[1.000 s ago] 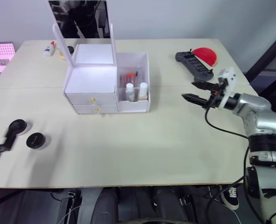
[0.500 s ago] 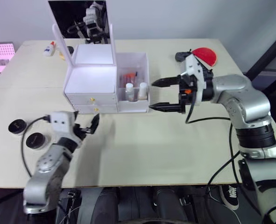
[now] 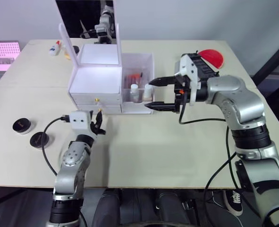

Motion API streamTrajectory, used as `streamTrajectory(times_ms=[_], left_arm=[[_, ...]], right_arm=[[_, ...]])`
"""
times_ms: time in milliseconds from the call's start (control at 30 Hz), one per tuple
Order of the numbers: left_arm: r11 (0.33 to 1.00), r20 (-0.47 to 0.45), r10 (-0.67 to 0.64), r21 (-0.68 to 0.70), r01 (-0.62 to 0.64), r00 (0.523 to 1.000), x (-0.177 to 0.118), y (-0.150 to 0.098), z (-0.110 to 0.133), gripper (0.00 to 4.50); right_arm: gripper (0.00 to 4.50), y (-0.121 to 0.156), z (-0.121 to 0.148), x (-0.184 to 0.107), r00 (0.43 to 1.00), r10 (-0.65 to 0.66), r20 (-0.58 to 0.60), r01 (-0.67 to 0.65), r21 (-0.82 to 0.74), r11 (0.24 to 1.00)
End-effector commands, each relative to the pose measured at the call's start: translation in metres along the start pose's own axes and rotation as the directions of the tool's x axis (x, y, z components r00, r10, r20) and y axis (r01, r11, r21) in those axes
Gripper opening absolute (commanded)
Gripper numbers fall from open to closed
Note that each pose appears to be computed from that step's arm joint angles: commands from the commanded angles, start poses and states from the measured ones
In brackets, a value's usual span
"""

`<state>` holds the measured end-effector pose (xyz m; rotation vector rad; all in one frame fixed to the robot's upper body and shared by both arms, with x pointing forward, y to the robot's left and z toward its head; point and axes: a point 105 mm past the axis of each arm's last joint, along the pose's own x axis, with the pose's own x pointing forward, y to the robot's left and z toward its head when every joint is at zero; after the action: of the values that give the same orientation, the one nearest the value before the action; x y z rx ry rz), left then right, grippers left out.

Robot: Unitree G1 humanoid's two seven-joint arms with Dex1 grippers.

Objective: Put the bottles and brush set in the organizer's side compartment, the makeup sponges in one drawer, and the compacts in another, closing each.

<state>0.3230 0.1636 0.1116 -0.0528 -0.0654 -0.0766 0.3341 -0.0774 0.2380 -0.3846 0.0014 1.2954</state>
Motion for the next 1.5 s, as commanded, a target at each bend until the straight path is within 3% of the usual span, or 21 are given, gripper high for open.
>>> streamTrajectory(times_ms=[33, 333, 433, 533, 933, 1033, 1100, 1133, 1500], left_arm=[[1.000, 0.018, 0.011, 0.013, -0.011, 1.000, 0.003, 0.000, 0.001, 0.07], [1.000, 0.029, 0.014, -0.024, -0.013, 0.999, -0.005, 0.001, -0.001, 0.07], [1.000, 0.029, 0.018, -0.023, -0.017, 0.999, -0.007, 0.000, -0.001, 0.95], [1.000, 0.023, 0.009, -0.024, -0.009, 1.000, -0.007, -0.004, -0.002, 2.43], [1.000, 0.001, 0.018, -0.015, -0.018, 1.000, 0.009, -0.005, -0.009, 2.43], [1.000, 0.024, 0.000, -0.009, 0.000, 1.000, 0.012, -0.009, -0.005, 1.61], [1.000, 0.034, 0.006, -0.016, -0.005, 0.999, 0.012, -0.009, -0.004, 0.53], [1.000, 0.039, 0.005, -0.022, -0.004, 0.999, 0.010, -0.009, -0.003, 0.29], [1.000, 0.054, 0.001, -0.022, 0.000, 0.999, -0.006, -0.008, -0.003, 0.31]], right_arm=[[4.50, -0.003, 0.017, -0.004, 1.000, -0.021, 0.022, 0.022, -0.059, 0.998], [4.50, -0.003, 0.018, -0.005, 1.000, -0.024, 0.005, 0.024, -0.063, 0.998], [4.50, -0.003, 0.017, -0.005, 1.000, -0.023, -0.001, 0.023, -0.060, 0.998], [4.50, -0.004, 0.016, -0.004, 1.000, -0.026, -0.004, 0.026, -0.062, 0.998], [4.50, -0.002, 0.016, -0.002, 1.000, -0.030, -0.001, 0.030, -0.071, 0.997], [4.50, -0.002, 0.017, -0.002, 0.999, -0.034, -0.002, 0.034, -0.074, 0.997], [4.50, -0.002, 0.017, -0.003, 0.999, -0.038, -0.001, 0.037, -0.073, 0.997], [4.50, -0.002, 0.017, -0.003, 0.999, -0.039, -0.002, 0.039, -0.073, 0.997], [4.50, -0.002, 0.012, -0.001, 0.999, -0.031, -0.012, 0.030, -0.067, 0.997]])
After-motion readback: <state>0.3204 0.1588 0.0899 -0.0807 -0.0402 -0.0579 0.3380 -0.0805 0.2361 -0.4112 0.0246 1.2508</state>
